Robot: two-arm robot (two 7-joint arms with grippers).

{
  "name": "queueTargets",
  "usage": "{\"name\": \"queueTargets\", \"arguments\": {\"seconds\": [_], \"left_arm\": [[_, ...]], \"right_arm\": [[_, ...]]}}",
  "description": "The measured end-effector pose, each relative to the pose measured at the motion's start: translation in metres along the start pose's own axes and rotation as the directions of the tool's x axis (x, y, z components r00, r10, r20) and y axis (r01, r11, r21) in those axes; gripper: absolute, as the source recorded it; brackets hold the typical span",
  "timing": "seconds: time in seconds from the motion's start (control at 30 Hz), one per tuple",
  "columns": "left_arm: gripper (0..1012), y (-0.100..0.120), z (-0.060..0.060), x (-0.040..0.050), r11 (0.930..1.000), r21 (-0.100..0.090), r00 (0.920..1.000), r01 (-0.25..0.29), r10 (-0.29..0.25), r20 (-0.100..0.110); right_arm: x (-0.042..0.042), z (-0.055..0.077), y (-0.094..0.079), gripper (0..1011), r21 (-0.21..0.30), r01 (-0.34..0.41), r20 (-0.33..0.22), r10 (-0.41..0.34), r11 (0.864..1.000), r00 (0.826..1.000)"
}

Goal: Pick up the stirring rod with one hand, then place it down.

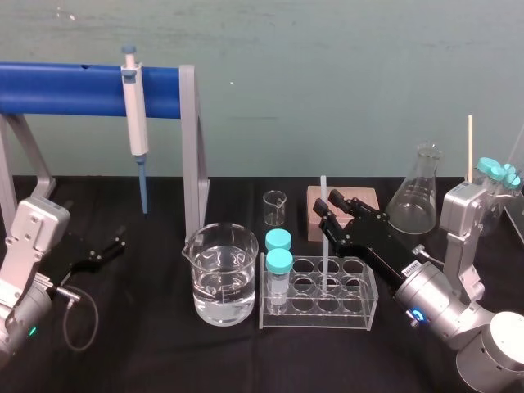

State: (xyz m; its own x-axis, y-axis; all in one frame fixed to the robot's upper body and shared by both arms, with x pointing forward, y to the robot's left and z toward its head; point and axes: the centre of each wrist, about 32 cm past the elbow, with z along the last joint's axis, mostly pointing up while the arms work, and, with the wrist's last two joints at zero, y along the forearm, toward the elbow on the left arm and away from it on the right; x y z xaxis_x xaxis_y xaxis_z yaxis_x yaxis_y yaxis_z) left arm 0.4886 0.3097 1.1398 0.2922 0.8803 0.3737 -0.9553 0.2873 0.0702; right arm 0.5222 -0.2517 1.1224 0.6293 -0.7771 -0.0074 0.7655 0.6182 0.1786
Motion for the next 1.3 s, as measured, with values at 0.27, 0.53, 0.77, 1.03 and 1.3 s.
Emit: {"name": "queueTargets", "arguments": {"seconds": [0.27, 0.53, 0.77, 1.03, 1.3], "left_arm": [[1000, 0.0, 0.0, 0.0, 1.0, 0.0, 1.0, 0.0, 0.0, 0.0], [1000, 0.0, 0.0, 0.0, 1.0, 0.0, 1.0, 0.0, 0.0, 0.0], [1000, 0.0, 0.0, 0.0, 1.0, 0.0, 1.0, 0.0, 0.0, 0.0], [1000, 0.0, 0.0, 0.0, 1.0, 0.0, 1.0, 0.0, 0.0, 0.0], [1000, 0.0, 0.0, 0.0, 1.0, 0.0, 1.0, 0.0, 0.0, 0.0]], "right_arm": [[0.0003, 0.0, 0.0, 557, 0.001, -0.001, 0.0, 0.001, 1.0, 1.0], [0.0004, 0.0, 0.0, 790, 0.001, -0.002, 0.0, 0.002, 1.0, 1.0], [0.0004, 0.0, 0.0, 976, 0.001, -0.003, -0.001, 0.003, 1.0, 1.0], [0.0034, 0.016, -0.002, 1000, 0.025, 0.111, 0.057, -0.113, 0.993, 0.992], [0.0068, 0.028, -0.017, 1000, 0.011, 0.31, 0.135, -0.309, 0.951, 0.942]]}}
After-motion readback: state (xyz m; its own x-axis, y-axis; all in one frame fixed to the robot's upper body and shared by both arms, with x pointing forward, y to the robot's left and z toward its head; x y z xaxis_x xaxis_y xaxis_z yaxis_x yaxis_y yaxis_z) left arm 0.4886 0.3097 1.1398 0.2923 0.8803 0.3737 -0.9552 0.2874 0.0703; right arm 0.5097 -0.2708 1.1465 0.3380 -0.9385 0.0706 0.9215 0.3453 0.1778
